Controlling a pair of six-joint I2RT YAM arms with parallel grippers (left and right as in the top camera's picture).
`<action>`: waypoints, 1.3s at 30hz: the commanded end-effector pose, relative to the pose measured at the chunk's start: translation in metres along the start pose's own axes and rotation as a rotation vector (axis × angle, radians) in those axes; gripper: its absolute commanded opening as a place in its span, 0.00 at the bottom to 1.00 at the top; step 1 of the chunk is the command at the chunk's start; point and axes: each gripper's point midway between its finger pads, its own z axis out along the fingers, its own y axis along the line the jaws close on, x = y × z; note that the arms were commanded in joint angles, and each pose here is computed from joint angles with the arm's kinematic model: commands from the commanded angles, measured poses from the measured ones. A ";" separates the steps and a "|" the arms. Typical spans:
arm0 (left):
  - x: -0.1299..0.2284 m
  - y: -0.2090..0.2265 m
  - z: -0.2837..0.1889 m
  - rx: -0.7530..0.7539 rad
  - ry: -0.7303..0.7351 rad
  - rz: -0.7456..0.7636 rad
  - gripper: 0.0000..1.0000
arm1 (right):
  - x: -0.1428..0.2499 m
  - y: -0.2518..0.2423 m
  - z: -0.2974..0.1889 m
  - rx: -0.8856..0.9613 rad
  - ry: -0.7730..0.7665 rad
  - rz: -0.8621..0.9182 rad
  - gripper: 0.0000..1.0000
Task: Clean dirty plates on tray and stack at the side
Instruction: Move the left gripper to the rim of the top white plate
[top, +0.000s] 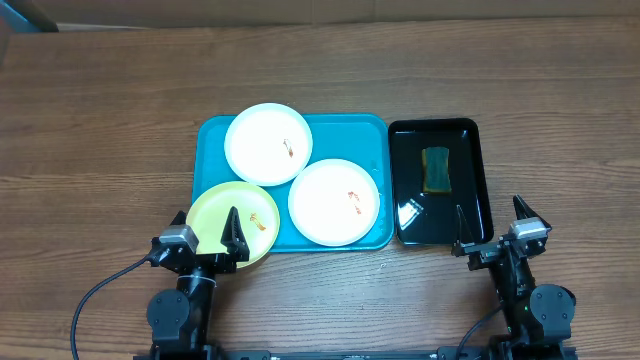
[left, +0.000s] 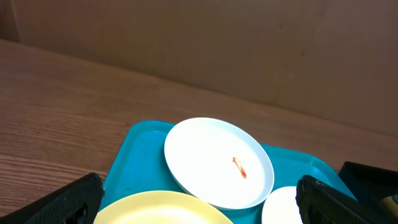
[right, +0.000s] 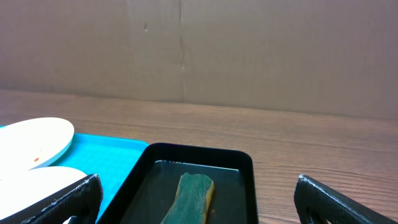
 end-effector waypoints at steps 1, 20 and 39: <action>0.000 0.001 0.000 -0.002 -0.001 0.015 1.00 | 0.002 0.000 0.000 -0.001 -0.003 0.005 1.00; 0.000 0.001 0.000 -0.002 -0.001 0.015 1.00 | 0.002 0.000 0.000 -0.001 -0.003 0.005 1.00; -0.032 -0.052 -0.022 0.220 0.079 0.017 1.00 | 0.002 0.000 0.000 -0.001 -0.003 0.005 1.00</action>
